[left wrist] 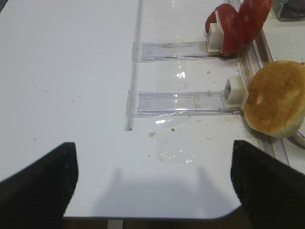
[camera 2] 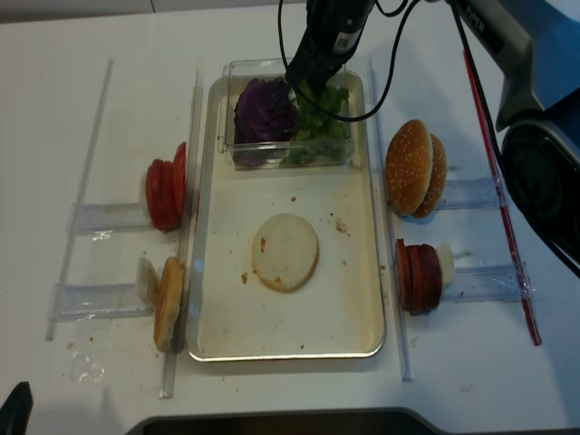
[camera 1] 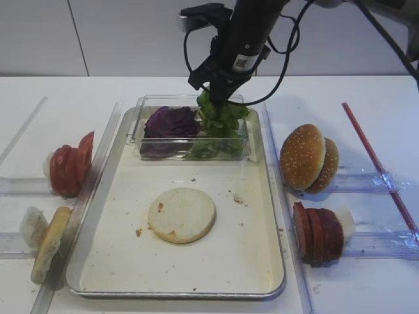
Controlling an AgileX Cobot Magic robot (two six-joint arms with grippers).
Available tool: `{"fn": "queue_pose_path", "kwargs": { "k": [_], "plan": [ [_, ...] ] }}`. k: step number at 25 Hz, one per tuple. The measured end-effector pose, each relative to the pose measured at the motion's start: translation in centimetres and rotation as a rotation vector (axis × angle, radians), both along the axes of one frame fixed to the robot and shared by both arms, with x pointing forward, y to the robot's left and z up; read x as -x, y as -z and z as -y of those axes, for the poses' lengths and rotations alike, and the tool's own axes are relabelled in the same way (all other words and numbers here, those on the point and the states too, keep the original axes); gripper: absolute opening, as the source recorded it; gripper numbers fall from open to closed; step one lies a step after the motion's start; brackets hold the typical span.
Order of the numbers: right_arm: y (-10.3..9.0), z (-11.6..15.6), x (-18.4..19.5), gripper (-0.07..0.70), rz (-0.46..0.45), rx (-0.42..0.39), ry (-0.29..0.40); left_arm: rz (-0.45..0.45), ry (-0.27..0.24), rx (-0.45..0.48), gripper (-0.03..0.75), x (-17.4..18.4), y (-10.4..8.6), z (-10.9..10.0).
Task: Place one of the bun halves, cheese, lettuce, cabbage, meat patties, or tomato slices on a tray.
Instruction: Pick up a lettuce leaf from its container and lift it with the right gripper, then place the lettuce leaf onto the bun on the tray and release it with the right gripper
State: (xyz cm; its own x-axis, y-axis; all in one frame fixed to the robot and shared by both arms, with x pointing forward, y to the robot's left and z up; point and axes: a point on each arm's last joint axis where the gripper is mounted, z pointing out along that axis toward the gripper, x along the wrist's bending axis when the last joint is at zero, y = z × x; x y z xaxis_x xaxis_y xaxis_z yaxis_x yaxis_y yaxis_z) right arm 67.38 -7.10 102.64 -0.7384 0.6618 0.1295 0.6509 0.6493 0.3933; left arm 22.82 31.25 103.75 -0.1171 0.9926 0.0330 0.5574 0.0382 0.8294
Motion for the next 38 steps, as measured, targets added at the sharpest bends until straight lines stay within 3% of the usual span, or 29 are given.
{"fn": "queue_pose_path", "kwargs": {
  "k": [5,11,21,24,31,38],
  "plan": [
    [-1.9,0.2,0.5,0.05,0.025,-0.018,0.016,0.0,0.0,0.0,0.598,0.0,0.0,0.0],
    [-5.9,0.8,1.8,0.05,0.097,-0.055,0.025,0.0,0.0,0.0,0.598,0.0,0.0,0.0],
    [-9.9,1.3,3.6,0.05,0.155,-0.095,0.045,0.0,0.0,0.0,0.598,0.0,0.0,0.0],
    [-10.5,1.7,4.6,0.049,0.149,-0.098,0.048,0.0,0.0,0.0,0.598,0.0,0.0,0.0],
    [-9.6,2.5,8.0,0.048,0.013,-0.132,0.043,0.0,0.001,0.002,0.598,0.0,0.0,0.0],
    [-9.5,2.4,12.7,0.048,-0.043,-0.149,-0.053,0.0,0.001,0.002,0.6,0.0,0.0,0.0]
  ]
}}
